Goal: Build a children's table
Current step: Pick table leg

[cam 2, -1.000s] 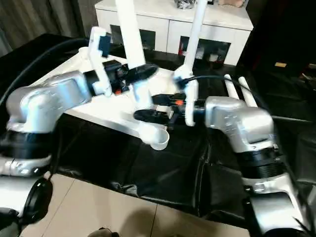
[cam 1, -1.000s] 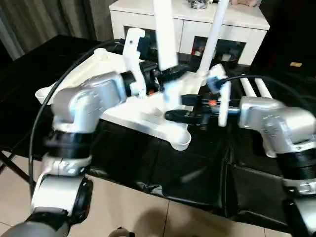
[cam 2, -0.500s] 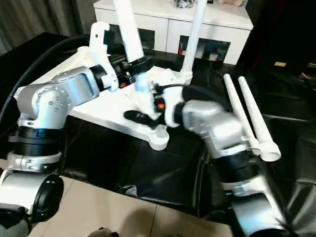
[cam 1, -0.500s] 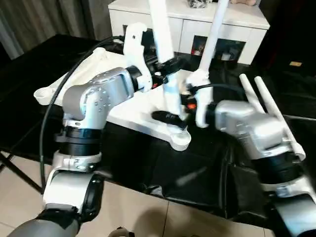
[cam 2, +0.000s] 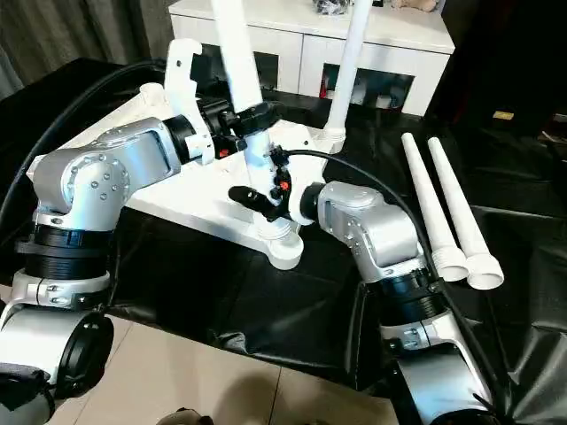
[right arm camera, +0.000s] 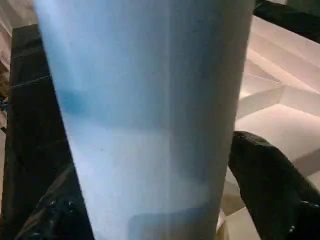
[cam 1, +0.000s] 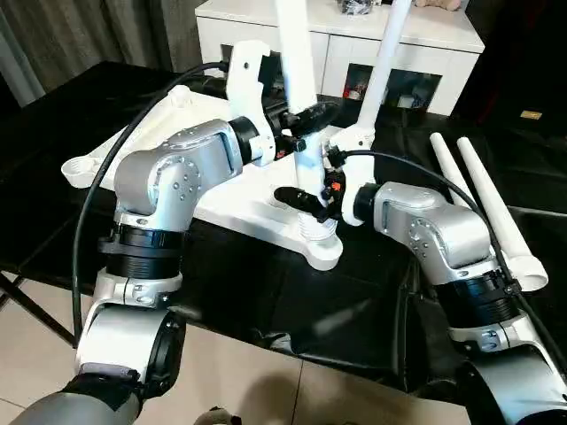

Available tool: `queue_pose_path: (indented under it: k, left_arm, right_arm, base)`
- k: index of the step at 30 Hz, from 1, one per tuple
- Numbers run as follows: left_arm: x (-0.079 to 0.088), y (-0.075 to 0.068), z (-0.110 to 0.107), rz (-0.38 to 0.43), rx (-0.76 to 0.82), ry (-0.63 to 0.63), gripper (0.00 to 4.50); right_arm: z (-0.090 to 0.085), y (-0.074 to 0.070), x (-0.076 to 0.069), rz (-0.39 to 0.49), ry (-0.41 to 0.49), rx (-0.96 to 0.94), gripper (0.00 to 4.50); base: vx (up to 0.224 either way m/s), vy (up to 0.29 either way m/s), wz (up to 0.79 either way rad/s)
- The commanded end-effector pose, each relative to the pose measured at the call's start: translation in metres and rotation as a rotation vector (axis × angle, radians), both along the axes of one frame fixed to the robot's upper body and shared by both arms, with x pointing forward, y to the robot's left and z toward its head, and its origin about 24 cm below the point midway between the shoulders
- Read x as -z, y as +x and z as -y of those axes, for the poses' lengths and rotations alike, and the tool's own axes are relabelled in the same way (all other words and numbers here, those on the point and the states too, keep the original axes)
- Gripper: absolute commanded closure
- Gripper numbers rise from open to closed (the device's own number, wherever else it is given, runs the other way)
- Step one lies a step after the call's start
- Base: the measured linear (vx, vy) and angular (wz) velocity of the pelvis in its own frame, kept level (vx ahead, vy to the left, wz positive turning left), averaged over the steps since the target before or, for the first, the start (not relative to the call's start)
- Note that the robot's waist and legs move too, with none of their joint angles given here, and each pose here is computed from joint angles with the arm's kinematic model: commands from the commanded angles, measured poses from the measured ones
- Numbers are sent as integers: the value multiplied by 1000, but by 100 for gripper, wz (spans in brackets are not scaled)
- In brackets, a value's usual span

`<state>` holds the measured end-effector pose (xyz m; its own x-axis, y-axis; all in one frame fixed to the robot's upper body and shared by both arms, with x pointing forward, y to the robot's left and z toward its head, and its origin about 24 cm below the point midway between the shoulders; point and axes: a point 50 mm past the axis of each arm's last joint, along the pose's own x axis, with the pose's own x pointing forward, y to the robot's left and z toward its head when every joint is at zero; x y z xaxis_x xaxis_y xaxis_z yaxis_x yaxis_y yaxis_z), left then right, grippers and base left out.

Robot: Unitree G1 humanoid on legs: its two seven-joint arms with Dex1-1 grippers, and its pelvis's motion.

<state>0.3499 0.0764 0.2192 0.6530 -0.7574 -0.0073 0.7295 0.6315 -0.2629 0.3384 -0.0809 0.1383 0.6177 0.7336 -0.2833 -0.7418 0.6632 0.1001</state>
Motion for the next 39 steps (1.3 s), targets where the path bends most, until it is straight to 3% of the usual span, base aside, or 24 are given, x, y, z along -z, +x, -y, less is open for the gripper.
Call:
queue_pose_path:
  k: [1,7,14,17,24,29,32,39]
  left_arm:
    - [-7,-3,2,45,15,10,265]
    - [-6,-3,1,56,16,29,266]
    - [-5,-3,1,60,13,35,266]
    - [-4,-4,0,41,32,19,196]
    - [-5,-15,-4,108,172,-1,153]
    - [-4,-24,-13,164,311,-33,112]
    - [-4,-26,-15,147,362,-55,111]
    - [3,-29,-15,131,408,-44,174]
  right_arm:
    - [4,4,-8,12,-3,24,126]
    - [4,2,-4,-14,-12,11,197]
    - [4,-1,-4,-15,6,-19,246]
    - [5,-2,-7,-12,35,-40,256]
    - [14,-17,-16,-10,163,-213,259]
    - [28,-33,-13,-34,181,-357,259]
    - [33,-39,-8,-50,155,-407,260]
    - [38,-43,-5,-56,122,-429,260]
  base:
    - [0,0,0]
    - [0,0,0]
    - [0,0,0]
    - [0,0,0]
    - [0,0,0]
    - [0,0,0]
    - [0,0,0]
    - [0,0,0]
